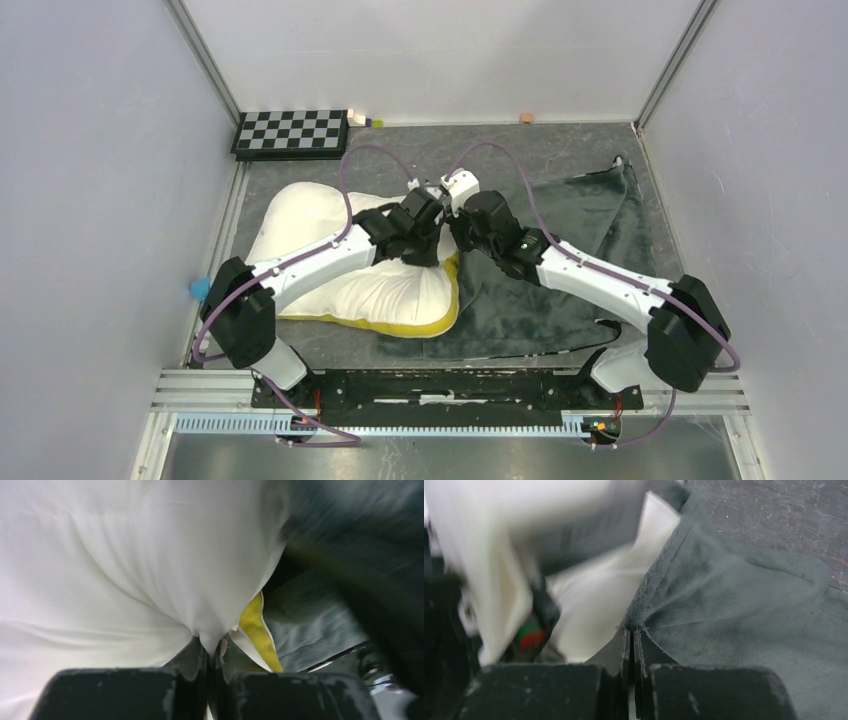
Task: Put the pillow into the pillowcase
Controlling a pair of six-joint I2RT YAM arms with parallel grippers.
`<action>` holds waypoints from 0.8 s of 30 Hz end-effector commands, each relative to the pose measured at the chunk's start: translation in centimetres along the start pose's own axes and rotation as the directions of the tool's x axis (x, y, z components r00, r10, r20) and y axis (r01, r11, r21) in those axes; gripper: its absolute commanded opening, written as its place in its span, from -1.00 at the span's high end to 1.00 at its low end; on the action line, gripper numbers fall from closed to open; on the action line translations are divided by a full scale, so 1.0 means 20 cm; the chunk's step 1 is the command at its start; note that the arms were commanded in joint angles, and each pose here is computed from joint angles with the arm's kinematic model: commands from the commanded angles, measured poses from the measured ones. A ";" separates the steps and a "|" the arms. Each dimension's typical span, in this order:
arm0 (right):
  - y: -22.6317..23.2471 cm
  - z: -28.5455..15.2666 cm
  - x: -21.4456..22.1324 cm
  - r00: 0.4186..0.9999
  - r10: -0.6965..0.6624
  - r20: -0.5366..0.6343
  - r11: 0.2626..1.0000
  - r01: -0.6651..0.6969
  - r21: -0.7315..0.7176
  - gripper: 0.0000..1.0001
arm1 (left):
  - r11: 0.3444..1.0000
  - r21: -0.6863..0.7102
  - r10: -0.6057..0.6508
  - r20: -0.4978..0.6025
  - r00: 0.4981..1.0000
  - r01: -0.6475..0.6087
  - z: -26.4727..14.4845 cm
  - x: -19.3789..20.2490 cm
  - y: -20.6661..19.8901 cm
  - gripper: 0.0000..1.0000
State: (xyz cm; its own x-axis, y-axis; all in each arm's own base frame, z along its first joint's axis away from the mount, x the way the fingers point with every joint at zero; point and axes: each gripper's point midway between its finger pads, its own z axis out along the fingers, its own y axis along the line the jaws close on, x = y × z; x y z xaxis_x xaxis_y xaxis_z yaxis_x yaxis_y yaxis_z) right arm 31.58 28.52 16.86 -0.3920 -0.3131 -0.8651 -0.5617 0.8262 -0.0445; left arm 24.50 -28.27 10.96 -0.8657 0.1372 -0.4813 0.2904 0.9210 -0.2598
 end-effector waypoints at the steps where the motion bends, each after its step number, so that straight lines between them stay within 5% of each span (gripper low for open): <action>1: 0.04 -0.10 0.01 0.998 0.015 0.060 0.998 -0.011 -0.065 1.00 | 0.994 0.107 -0.026 0.266 0.964 -0.003 -0.21 -0.50 -0.18 0.95; 5: 0.02 -0.12 0.10 0.999 0.020 0.032 0.999 -0.018 -0.050 1.00 | 0.991 0.130 -0.020 0.262 0.965 -0.014 -0.09 -0.59 -0.20 0.95; 13: -0.04 -0.05 0.12 0.998 0.049 -0.044 0.999 -0.047 0.027 0.84 | 0.993 0.114 -0.032 0.154 0.988 0.014 0.25 -0.37 -0.12 0.90; 21: -0.14 -0.15 0.12 0.996 0.079 -0.051 0.990 -0.073 0.123 -0.24 | 0.987 0.158 -0.034 0.205 0.978 0.001 -0.05 -0.35 -0.13 -0.45; 24: -0.17 -0.21 0.16 0.994 0.098 -0.048 0.984 -0.090 0.154 -0.35 | 0.990 0.136 -0.005 0.219 0.976 -0.025 -0.17 -0.29 -0.11 -0.73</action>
State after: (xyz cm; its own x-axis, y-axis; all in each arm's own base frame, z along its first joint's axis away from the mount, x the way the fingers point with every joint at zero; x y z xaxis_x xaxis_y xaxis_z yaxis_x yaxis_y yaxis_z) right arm 29.50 23.64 13.86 -0.5054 -0.3210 -0.8009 -0.4575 0.8867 -0.0666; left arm 28.73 -30.74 12.63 -0.8232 0.0592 -0.5647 0.3144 0.8757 -0.3665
